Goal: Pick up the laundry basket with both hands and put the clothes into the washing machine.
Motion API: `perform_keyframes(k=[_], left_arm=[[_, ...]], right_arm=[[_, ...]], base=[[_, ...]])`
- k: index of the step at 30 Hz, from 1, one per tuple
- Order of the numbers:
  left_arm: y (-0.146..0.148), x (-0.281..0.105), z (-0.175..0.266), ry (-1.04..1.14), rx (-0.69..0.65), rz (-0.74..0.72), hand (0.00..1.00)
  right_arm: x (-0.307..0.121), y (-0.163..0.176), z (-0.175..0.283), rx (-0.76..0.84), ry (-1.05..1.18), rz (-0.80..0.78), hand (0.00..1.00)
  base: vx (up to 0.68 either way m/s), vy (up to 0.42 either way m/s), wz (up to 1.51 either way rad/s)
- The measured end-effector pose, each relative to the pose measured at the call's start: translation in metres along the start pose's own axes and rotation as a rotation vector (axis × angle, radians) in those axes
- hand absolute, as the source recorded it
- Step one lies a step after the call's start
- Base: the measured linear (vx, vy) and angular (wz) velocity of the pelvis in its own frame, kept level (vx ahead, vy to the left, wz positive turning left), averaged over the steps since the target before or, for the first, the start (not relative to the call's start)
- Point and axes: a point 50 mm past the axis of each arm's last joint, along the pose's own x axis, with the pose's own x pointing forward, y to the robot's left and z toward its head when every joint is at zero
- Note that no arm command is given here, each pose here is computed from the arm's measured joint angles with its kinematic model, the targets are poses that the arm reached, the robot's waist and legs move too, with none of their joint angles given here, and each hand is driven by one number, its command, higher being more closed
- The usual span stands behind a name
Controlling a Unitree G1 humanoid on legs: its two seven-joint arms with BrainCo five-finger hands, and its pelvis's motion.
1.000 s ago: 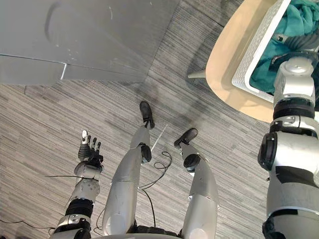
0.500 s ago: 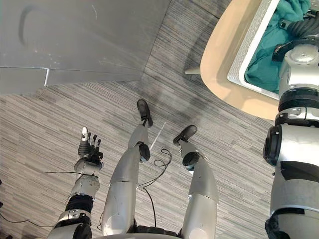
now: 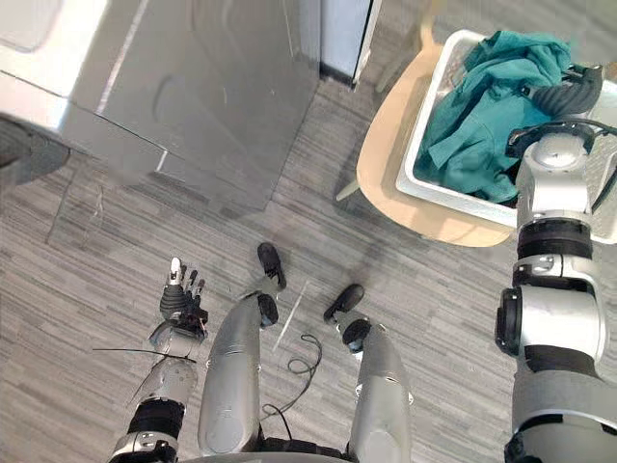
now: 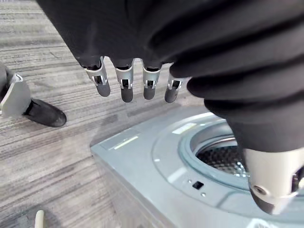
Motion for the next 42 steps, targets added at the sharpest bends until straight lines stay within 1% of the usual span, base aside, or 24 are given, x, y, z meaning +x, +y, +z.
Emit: perform_keyframes(k=[2,5,6,7,10,16,21,23,30,32,33,37,38,40,42], left_arm=[[0.006,-0.006,-0.006,0.023,0.024,-0.008,0.00],[0.003,-0.014,-0.014,0.059,0.052,-0.040,0.00],[0.003,-0.016,-0.018,0.079,0.060,-0.050,0.00],[0.013,-0.039,-0.035,0.159,0.121,-0.107,0.00],[0.015,-0.040,-0.036,0.173,0.139,-0.114,0.00],[0.009,-0.040,-0.035,0.173,0.151,-0.163,0.00],[0.008,-0.040,-0.033,0.167,0.150,-0.167,0.00],[0.007,-0.040,-0.033,0.166,0.149,-0.169,0.00],[0.006,-0.038,-0.029,0.145,0.139,-0.170,0.00],[0.005,-0.037,-0.028,0.143,0.132,-0.172,0.00],[0.003,-0.036,-0.028,0.139,0.130,-0.177,0.00],[-0.004,-0.031,-0.025,0.121,0.116,-0.196,0.00],[-0.008,-0.030,-0.024,0.115,0.106,-0.203,0.00],[-0.012,-0.028,-0.024,0.109,0.094,-0.210,0.00],[-0.014,-0.024,-0.025,0.114,0.089,-0.212,0.00]], right_arm=[[-0.007,0.007,-0.004,-0.005,-0.017,0.025,1.00],[-0.021,0.001,-0.012,0.032,-0.040,0.014,1.00],[-0.026,0.000,-0.018,0.016,-0.039,0.018,1.00],[-0.058,-0.008,-0.046,-0.073,-0.053,0.047,1.00],[-0.060,-0.015,-0.053,-0.050,-0.029,0.015,1.00],[-0.063,-0.011,-0.057,-0.092,-0.032,0.057,1.00],[-0.059,-0.012,-0.069,-0.110,0.027,0.049,1.00],[-0.053,-0.019,-0.071,-0.135,0.043,0.035,1.00],[-0.017,-0.050,-0.049,-0.184,0.042,-0.048,1.00],[-0.011,-0.053,-0.046,-0.235,0.045,-0.031,1.00],[-0.009,-0.051,-0.046,-0.309,0.043,-0.009,1.00],[-0.002,-0.037,-0.038,-0.396,0.030,0.048,1.00],[0.000,-0.037,-0.036,-0.423,0.028,0.053,0.00],[0.004,-0.039,-0.033,-0.458,0.019,0.056,0.00],[0.004,-0.042,-0.038,-0.501,0.042,0.066,0.00]], base=[[-0.01,-0.003,0.02],[0.01,-0.007,0.14],[0.18,-0.015,0.41],[0.22,-0.020,0.31],[0.14,-0.027,0.12],[0.06,-0.032,0.00],[0.00,-0.012,-0.04],[0.00,0.000,0.00],[0.02,-0.011,-0.07],[0.06,-0.033,-0.09],[0.05,-0.029,-0.09],[0.06,-0.045,-0.22],[0.04,-0.046,-0.24],[0.04,-0.076,-0.24],[0.03,-0.092,-0.16]])
